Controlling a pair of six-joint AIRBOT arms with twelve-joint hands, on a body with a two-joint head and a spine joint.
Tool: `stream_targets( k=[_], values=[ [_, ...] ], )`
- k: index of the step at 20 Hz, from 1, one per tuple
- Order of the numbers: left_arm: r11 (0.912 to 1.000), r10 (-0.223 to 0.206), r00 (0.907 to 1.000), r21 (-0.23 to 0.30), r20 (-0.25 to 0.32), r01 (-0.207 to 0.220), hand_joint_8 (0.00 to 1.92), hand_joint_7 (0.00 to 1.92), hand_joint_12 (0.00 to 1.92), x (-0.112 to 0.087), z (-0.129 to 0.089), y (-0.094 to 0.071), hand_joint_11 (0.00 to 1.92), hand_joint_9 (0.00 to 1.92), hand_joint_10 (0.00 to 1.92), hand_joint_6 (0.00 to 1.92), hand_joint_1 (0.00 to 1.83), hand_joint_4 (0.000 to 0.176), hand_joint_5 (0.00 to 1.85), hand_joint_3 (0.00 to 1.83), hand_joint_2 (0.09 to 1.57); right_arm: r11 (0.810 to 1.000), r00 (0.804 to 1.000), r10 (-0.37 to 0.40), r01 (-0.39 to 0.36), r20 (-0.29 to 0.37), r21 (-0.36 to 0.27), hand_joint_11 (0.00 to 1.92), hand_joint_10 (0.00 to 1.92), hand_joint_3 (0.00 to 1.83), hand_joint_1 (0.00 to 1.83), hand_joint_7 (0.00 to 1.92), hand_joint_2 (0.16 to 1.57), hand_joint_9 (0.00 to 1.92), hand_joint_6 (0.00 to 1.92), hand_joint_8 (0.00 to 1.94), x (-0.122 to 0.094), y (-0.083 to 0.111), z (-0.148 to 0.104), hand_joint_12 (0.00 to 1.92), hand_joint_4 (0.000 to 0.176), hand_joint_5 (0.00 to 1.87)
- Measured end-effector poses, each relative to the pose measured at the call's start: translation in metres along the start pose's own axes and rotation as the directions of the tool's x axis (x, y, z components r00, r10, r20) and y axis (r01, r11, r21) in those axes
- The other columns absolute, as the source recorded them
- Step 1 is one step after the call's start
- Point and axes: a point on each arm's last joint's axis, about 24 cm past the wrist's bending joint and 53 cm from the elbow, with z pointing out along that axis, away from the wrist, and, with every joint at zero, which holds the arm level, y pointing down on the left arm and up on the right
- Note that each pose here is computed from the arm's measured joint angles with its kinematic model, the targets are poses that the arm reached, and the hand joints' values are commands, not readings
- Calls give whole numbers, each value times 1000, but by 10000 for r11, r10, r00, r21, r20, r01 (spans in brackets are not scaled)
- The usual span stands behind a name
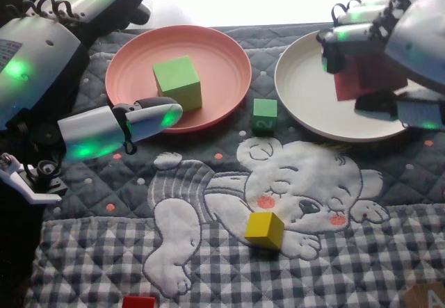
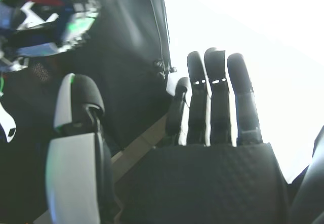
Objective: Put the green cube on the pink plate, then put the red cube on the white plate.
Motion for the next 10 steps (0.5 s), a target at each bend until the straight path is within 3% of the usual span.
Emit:
stream_targets(
  k=[3, 4, 7, 8, 10],
  values=[
    [10000, -2, 10000, 55, 27, 2, 808, 275, 1662, -1, 0, -1, 105, 201, 1210, 1, 553, 26, 178, 0, 1058, 9975, 9988, -223, 252, -435, 663, 719, 1401, 0, 1357, 823, 1197, 829, 1318, 1251, 5, -28, 16, 1613, 0, 709],
    [10000, 10, 10000, 78, -7, -10, 437, 347, 1620, 0, 0, -2, 87, 227, 999, 1, 521, 39, 194, 0, 1055, 9944, 9978, -263, 323, -607, 1004, 746, 1411, 0, 1361, 835, 1191, 824, 1276, 1248, 7, -41, 22, 1621, 0, 728],
    [10000, 5, 10000, 76, -5, -5, 392, 403, 1557, 0, 0, -2, 71, 248, 902, 1, 513, 44, 209, 0, 1052, 9836, 9903, -275, 511, -1361, 1729, 738, 1493, 1, 1361, 824, 1199, 787, 1139, 1334, 27, -70, 29, 1677, 0, 737],
    [10000, 14, 10000, 98, -28, -14, 515, 437, 1621, 1, 0, -2, 113, 260, 1142, 0, 522, 32, 226, 0, 1065, 9801, 9861, -220, 538, -1647, 1911, 582, 1628, 3, 1345, 732, 1235, 673, 1113, 1481, 36, -76, 32, 1804, 0, 751],
    [9999, 17, 10000, 109, -49, -16, 578, 440, 1630, 2, 0, -2, 150, 279, 1152, 2, 523, 33, 258, 1, 1072, 9733, 9769, -110, 594, -2134, 2217, 433, 1750, 2, 1326, 642, 1274, 561, 1111, 1591, 54, -87, 36, 1916, 0, 753]
  ],
)
